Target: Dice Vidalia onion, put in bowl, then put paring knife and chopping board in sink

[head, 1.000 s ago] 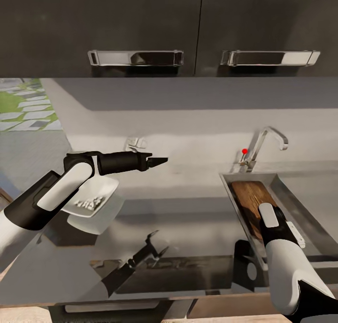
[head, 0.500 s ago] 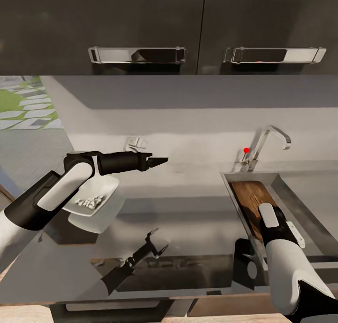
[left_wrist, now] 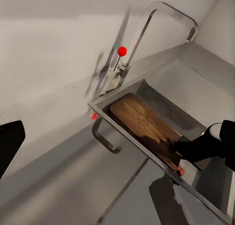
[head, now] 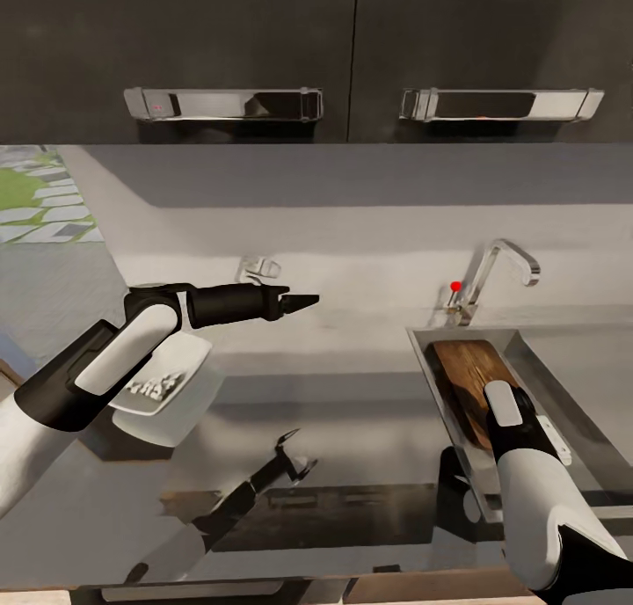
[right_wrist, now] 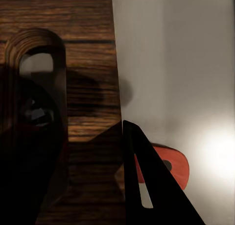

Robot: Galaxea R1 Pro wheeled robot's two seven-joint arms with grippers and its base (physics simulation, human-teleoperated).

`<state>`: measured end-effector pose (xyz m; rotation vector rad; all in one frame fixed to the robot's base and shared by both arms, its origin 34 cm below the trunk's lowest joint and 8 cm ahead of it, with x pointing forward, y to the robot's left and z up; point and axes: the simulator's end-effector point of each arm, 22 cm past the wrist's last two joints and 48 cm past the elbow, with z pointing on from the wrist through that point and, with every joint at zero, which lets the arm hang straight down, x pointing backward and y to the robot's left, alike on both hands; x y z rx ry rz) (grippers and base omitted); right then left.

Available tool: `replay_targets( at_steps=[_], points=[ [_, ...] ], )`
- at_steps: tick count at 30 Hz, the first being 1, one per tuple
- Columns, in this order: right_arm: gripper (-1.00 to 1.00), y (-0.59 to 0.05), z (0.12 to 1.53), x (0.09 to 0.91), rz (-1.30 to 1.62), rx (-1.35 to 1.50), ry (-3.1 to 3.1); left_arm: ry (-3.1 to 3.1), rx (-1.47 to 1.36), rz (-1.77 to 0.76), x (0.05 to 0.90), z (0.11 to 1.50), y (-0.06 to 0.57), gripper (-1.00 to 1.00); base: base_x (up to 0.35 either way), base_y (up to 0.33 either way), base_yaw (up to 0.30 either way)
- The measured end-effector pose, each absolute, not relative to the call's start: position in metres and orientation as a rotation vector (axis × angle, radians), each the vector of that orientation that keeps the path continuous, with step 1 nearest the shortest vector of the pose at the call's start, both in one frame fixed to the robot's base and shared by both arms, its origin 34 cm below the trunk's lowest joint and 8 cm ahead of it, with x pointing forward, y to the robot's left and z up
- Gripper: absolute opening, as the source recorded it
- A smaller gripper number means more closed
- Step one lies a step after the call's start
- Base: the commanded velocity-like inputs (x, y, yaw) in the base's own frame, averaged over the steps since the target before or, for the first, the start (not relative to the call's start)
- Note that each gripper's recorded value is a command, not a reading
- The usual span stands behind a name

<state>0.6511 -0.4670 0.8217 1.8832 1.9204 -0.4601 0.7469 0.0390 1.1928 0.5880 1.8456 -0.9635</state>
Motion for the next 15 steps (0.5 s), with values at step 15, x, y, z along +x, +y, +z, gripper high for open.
replay_targets(
  at_steps=[15],
  points=[
    [-1.0, -0.467, 0.8216, 0.6511, -0.459, 1.884, 1.92, 1.846, 0.588, -0.964, 0.7469, 1.1928, 0.0389, 1.0, 0.0, -0.001, 0.0]
  ],
)
